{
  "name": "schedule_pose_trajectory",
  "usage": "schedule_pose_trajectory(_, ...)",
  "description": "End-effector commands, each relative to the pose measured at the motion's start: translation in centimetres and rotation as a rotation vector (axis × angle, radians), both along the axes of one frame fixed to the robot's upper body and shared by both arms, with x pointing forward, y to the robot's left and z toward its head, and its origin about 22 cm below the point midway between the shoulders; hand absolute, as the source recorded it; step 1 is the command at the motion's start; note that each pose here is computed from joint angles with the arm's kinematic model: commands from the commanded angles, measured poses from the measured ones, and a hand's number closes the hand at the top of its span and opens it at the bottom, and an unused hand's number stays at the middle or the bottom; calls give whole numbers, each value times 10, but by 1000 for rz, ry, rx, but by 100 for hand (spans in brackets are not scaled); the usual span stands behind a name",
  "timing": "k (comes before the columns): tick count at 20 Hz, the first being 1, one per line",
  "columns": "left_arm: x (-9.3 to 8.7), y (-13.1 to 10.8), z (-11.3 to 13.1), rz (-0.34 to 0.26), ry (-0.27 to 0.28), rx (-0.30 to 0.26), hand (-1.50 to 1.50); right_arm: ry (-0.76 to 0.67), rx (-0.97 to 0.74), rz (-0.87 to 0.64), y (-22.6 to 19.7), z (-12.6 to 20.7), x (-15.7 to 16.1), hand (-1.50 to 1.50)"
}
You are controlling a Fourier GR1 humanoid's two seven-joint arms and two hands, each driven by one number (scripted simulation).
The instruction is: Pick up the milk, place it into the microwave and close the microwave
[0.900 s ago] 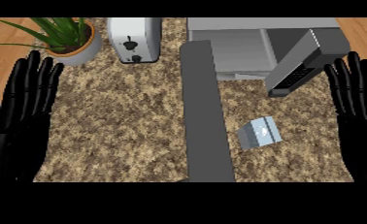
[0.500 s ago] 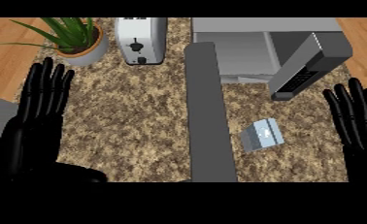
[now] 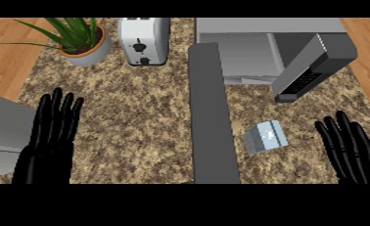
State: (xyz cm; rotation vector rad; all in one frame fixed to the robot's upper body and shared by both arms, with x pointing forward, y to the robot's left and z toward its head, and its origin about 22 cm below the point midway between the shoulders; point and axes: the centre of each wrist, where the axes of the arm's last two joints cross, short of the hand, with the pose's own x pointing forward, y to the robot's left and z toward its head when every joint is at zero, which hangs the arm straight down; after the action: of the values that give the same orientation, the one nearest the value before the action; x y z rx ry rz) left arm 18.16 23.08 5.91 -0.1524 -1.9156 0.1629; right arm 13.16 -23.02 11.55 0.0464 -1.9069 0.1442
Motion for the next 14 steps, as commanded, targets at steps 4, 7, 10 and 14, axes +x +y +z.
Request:
schedule_pose_trajectory(4, -28, 7, -8, -7, 1, -17, -150, 51, -8, -13, 17, -24, -15, -150)
schedule_pose_trajectory(7, -48, -2, -20, -7, 3, -14, -150, 62, 35, -37, -1, -55, 11, -150)
schedule_pose_trajectory(10, -43, -2, -16, -10, -8, -15, -150, 108, 34, -28, -3, -78, 5, -150)
schedule_pose_trajectory(14, -61, 0, -24, 5, 0, -6, -150, 101, 38, -30, 3, -94, -1, -150)
